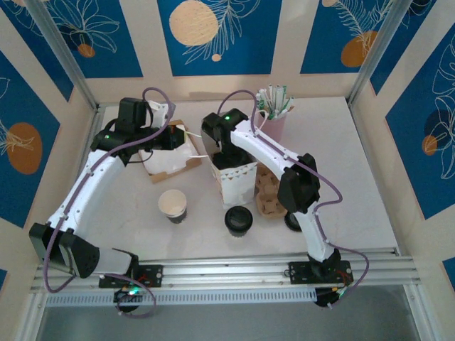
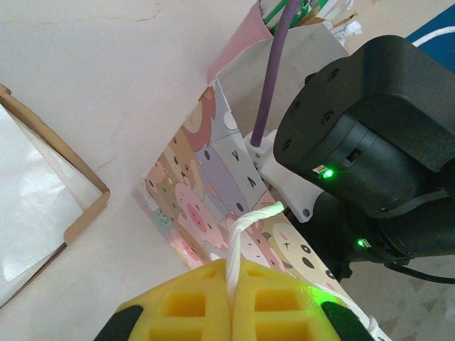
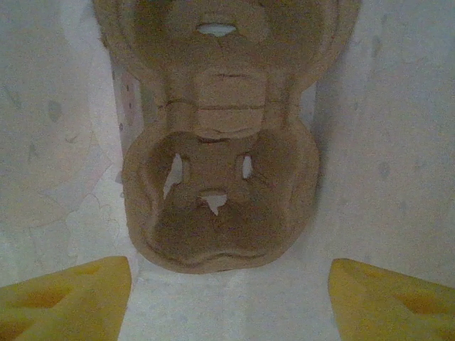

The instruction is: Pack the takeout coffee

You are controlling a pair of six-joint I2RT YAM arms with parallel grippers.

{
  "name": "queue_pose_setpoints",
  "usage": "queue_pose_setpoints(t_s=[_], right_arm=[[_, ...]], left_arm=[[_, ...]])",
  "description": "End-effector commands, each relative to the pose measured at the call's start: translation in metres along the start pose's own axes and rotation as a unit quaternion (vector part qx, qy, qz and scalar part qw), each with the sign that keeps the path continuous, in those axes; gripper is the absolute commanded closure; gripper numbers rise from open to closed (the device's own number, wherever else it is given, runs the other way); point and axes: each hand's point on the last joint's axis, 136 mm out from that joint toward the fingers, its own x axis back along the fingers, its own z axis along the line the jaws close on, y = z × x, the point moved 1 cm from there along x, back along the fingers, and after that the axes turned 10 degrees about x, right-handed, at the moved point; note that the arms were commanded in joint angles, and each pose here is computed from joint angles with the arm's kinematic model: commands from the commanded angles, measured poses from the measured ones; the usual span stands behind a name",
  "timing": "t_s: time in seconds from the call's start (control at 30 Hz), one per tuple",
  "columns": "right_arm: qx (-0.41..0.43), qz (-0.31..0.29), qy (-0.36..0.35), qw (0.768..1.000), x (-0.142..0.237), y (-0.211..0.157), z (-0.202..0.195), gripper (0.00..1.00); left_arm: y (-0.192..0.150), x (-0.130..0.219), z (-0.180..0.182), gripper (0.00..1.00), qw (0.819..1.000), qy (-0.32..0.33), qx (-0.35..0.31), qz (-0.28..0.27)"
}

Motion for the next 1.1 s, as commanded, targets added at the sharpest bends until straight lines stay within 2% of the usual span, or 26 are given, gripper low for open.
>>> queue_pose_setpoints(t_s=[0.0, 0.63, 1.07], right_arm=[[-0.002, -0.008, 0.012, 1.0, 0.018, -0.006, 0.002, 0.25], [-0.007, -0.063, 0.025, 0.998, 0.061, -0.003, 0.004, 0.21], [-0.008, -0.113, 0.039, 0.993, 0.098, -0.004, 0.004, 0.2]], left_arm=[[0.006, 0.005, 0.002, 0.96, 1.0, 0.001, 0.002, -0.017], [0.005, 0.004, 0.004, 0.95, 1.0, 0.005, 0.006, -0.016], [0.007, 0.004, 0.005, 0.88, 1.0, 0.01, 0.007, -0.019]])
